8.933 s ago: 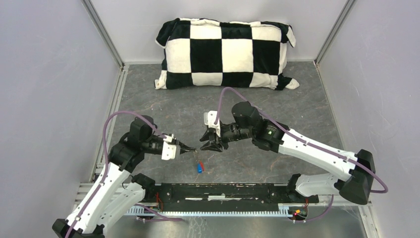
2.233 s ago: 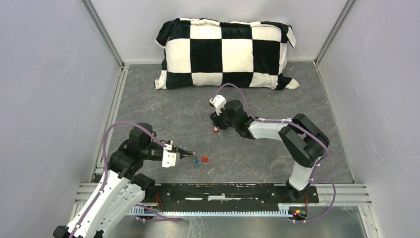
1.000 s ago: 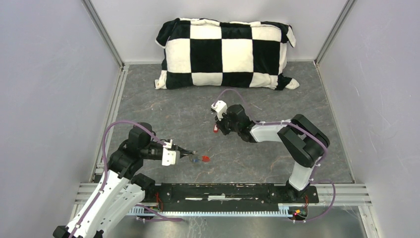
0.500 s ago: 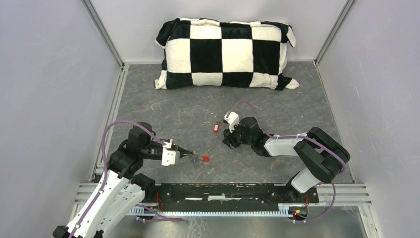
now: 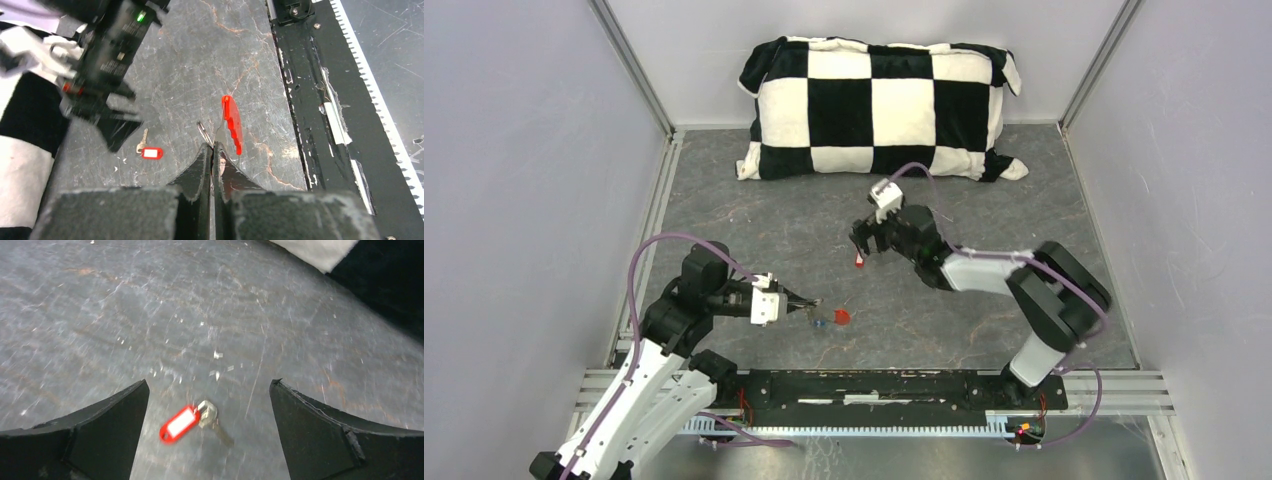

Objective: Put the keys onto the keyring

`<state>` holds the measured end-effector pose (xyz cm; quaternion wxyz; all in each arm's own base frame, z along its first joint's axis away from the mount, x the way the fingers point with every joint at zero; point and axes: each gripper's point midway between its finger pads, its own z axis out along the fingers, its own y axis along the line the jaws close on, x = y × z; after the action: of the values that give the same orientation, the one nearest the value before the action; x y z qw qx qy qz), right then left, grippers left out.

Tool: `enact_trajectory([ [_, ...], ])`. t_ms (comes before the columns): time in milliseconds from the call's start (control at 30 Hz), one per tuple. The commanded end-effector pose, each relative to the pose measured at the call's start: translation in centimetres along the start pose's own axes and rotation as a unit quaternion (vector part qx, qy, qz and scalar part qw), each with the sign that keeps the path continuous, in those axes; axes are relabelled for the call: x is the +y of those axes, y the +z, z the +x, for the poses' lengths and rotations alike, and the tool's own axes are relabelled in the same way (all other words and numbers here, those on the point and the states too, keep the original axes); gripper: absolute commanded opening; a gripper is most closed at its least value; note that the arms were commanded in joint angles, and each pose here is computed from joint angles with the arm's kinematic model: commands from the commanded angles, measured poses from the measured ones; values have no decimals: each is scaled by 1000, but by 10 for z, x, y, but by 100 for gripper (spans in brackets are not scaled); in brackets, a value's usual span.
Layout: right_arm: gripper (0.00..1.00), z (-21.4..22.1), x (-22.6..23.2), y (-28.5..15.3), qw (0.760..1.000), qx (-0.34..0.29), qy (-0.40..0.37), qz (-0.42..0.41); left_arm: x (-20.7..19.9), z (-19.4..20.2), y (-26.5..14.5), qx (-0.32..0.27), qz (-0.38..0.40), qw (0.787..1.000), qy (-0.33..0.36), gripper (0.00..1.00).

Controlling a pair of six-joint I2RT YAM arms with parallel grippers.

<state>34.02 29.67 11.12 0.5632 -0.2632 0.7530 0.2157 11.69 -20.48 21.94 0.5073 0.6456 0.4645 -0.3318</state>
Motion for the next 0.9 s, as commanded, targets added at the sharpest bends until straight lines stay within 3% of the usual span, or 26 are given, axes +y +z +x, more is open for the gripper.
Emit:
enact_trajectory([
  [0, 98, 2, -2, 36, 998, 52, -32, -6, 11, -28, -4, -29, -10, 999, 18, 2],
  [67, 98, 3, -6, 37, 998, 52, -37, 12, 10, -29, -3, -31, -9, 999, 16, 2],
  [233, 83, 37, -20, 45, 991, 114, -47, 57, 12, -30, -2, -33, -10, 999, 15, 2],
  [633, 82, 73, -10, 50, 985, 141, -82, 52, 12, -33, -6, -31, -18, 999, 15, 2],
  [867, 81, 100, -3, 22, 984, 157, -77, 38, 14, -38, -8, -32, -22, 999, 16, 2],
])
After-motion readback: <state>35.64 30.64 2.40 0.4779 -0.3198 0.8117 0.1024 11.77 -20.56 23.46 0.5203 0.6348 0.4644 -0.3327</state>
